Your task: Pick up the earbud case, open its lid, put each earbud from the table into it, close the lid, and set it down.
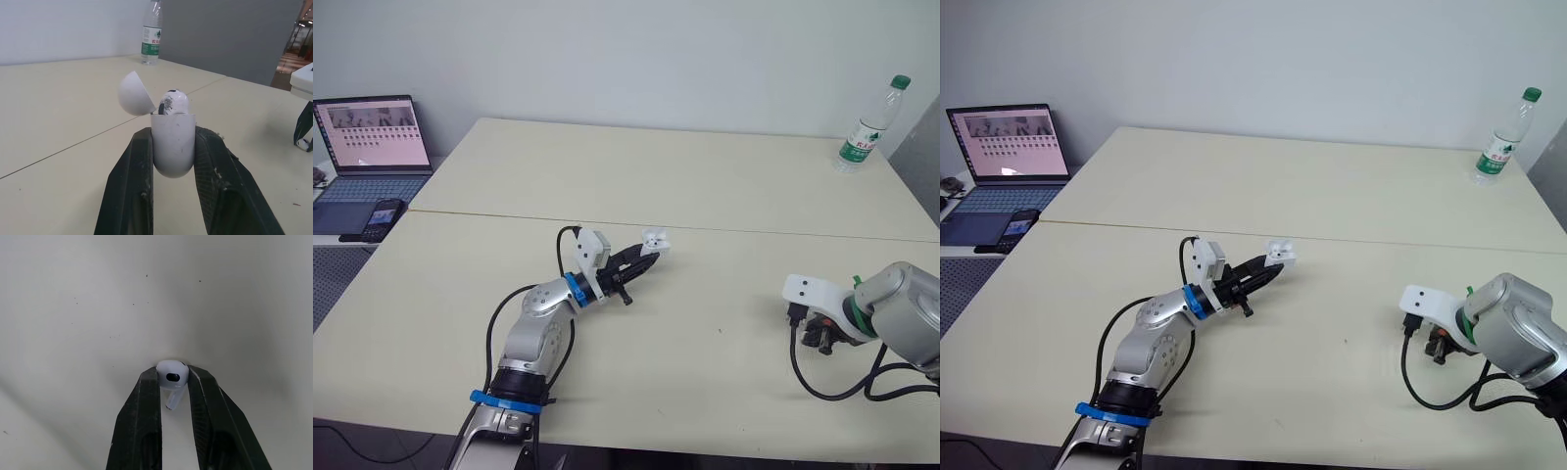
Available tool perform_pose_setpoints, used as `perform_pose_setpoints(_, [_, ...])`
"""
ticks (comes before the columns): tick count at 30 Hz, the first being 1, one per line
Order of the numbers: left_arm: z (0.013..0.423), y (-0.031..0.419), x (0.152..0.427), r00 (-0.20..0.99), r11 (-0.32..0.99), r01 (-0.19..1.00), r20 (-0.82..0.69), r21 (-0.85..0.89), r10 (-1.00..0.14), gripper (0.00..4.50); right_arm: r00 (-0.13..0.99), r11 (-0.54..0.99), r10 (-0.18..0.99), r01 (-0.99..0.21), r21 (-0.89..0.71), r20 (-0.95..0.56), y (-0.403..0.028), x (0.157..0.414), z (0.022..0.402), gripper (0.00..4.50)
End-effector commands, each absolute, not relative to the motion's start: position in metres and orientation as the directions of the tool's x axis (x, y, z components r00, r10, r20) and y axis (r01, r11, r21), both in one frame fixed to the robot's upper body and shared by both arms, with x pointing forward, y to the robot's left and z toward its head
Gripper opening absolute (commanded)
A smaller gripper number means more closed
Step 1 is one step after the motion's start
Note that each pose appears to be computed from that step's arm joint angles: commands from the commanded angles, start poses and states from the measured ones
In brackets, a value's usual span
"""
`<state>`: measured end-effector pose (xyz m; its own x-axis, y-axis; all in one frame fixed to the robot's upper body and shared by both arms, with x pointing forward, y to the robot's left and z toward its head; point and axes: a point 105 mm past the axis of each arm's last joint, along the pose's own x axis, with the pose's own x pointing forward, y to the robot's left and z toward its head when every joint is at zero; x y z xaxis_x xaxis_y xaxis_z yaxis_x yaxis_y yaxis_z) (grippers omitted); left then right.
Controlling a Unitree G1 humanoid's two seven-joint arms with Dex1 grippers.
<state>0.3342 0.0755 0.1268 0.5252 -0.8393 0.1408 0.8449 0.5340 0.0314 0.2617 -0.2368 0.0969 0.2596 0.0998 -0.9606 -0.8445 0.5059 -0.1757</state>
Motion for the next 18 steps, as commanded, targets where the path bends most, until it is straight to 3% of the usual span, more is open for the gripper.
perform_pose_setpoints(1, [0.138,0.075,0.333,0.511,0.529,0.845,0.173,0.076,-0.842,0.76,0.268,0.498,0.120,-0.849,-0.175,-0.956,-0.231,0.261,0.099,0.41])
perform_pose_setpoints(4, [0.138,0.073,0.332,0.507,0.525,0.848,0.174,0.075,-0.844,0.76,0.302,0.503,0.153,-0.843,-0.189,-0.941,-0.225,0.266,0.104,0.41])
perform_pose_setpoints(9, [0.145,0.065,0.332,0.502,0.522,0.850,0.188,0.077,-0.844,0.76,0.478,0.539,0.279,-0.796,-0.276,-0.833,-0.208,0.295,0.123,0.41])
perform_pose_setpoints(14, [0.154,0.050,0.331,0.479,0.502,0.860,0.191,0.096,-0.857,0.76,0.662,0.618,0.469,-0.719,-0.317,-0.585,-0.185,0.321,0.153,0.41])
perform_pose_setpoints(18, [0.162,0.036,0.330,0.463,0.490,0.868,0.221,0.082,-0.858,0.76,0.724,0.672,0.612,-0.689,-0.273,-0.319,-0.164,0.328,0.181,0.41])
